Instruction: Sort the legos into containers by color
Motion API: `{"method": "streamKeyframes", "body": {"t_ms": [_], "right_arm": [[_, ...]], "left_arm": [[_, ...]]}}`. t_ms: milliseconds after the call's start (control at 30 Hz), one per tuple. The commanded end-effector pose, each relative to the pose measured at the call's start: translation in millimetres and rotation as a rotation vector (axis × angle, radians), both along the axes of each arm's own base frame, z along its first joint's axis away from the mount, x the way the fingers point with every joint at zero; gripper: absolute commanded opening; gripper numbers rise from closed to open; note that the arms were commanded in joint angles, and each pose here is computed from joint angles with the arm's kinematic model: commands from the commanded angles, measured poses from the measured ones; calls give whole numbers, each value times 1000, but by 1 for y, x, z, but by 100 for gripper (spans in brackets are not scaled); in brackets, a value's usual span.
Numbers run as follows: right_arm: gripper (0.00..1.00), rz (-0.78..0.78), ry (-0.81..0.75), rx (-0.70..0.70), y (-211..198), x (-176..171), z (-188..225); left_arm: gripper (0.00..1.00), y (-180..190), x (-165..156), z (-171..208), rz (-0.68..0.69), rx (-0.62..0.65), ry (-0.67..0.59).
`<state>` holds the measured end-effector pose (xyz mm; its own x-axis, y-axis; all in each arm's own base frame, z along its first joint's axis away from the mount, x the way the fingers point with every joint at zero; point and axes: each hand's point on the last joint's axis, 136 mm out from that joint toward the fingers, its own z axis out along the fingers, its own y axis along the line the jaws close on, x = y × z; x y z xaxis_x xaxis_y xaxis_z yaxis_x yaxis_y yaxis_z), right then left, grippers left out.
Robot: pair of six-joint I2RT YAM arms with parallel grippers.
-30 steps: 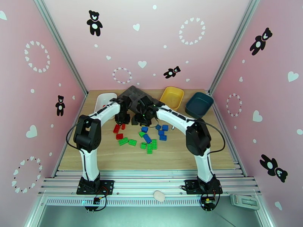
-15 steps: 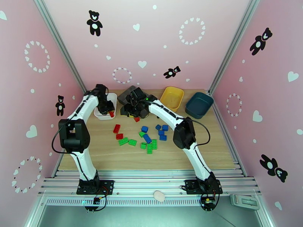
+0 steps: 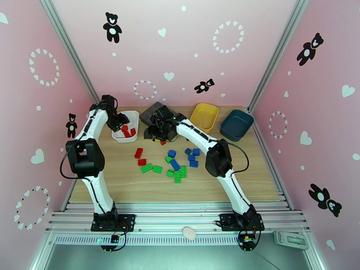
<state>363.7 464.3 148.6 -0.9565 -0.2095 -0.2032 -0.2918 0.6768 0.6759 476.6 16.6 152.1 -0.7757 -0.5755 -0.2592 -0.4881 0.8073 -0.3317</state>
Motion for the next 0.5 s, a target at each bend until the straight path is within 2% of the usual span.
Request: {"method": "streamKeyframes", "body": {"t_ms": [0,200,467], "right_arm": [[63,-4,-31,-54,-17,-8,9],[63,-17,-32,-144,-39,-16,-5],[65,-29,-31,-199,-60,-31,-17]], "left_arm": [[58,-15,-19,15,-60,14,-18],[59,-42,-59,7,-157,71,13],[62,-76,-103,-22,-290,159,94]]}}
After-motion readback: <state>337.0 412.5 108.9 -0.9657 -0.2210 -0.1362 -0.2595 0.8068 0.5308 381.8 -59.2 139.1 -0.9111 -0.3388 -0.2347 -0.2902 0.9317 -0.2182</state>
